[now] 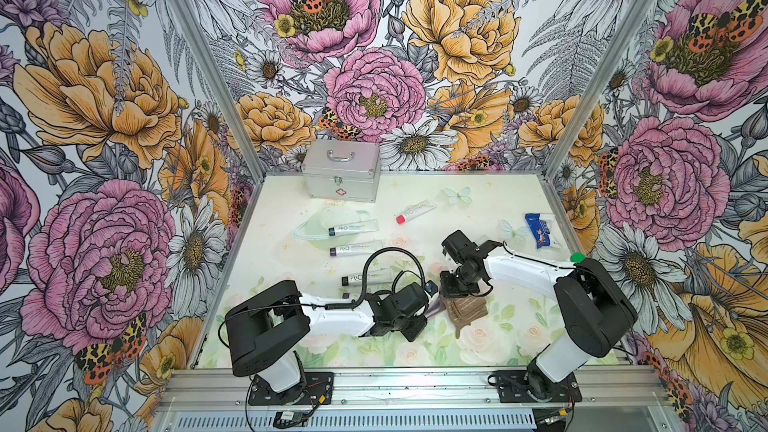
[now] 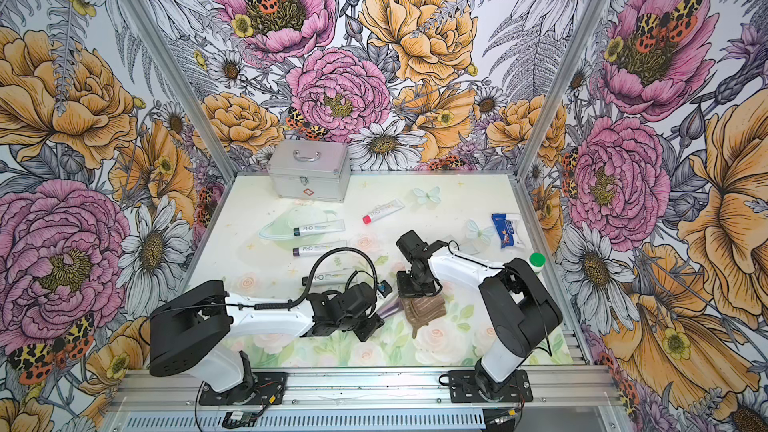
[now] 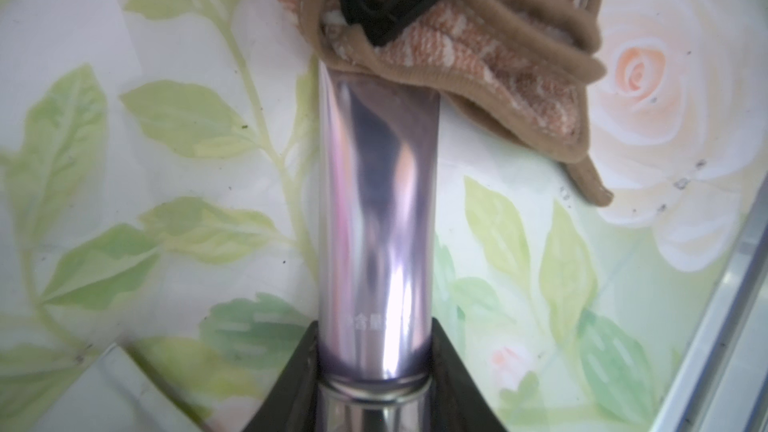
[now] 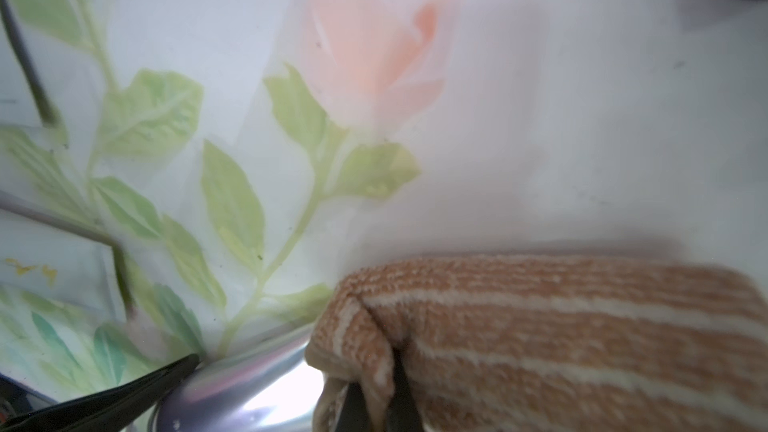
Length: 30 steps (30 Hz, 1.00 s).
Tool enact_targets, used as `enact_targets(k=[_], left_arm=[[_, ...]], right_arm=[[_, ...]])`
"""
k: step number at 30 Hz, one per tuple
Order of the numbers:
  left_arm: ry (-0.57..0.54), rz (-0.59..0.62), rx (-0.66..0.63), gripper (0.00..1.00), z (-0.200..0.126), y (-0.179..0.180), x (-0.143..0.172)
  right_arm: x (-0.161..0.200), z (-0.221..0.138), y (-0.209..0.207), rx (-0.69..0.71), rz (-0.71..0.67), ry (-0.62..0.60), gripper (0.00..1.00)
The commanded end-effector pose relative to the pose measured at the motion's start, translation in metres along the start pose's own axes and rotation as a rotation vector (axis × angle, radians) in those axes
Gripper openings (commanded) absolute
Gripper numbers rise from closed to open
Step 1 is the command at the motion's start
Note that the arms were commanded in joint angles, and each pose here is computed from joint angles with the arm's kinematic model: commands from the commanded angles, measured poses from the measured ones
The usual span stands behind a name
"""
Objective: Wipe the surface of the toothpaste tube
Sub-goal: Wipe the dirt from the toothpaste tube.
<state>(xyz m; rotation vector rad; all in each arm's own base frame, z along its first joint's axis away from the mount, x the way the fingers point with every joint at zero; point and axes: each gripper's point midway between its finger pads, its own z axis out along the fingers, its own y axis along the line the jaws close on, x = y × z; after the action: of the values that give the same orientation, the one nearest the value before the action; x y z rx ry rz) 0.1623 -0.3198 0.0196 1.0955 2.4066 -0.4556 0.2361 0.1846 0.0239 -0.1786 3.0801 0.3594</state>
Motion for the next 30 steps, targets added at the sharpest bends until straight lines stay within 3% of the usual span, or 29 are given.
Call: enact_targets(k=[1,10,17,23,30], left_arm=[[-0.041,-0.057,-0.019,0.31,-0.006,0.013,-0.004],[-0.067,-0.077,0.000,0.30,-0.002,0.011,-0.011],[-0.082,-0.082,0.003,0.30,0.006,0.012,-0.017],[-0.101,-0.093,0.011,0.29,0.010,0.011,-0.020],[-0.108,-0.103,0.011,0.28,0.006,0.013,-0.015]], right_arm=[[0.019,0.009,-0.039,0.164,0.009,0.081,0.00],[0.015,-0.005,0.011,-0.018,-0.021,0.067,0.00],[0.034,-0.001,0.056,-0.168,-0.034,0.109,0.00],[0.040,0.012,0.043,-0.126,-0.024,0.131,0.00],[0.035,0.018,-0.021,0.104,0.001,0.126,0.00]])
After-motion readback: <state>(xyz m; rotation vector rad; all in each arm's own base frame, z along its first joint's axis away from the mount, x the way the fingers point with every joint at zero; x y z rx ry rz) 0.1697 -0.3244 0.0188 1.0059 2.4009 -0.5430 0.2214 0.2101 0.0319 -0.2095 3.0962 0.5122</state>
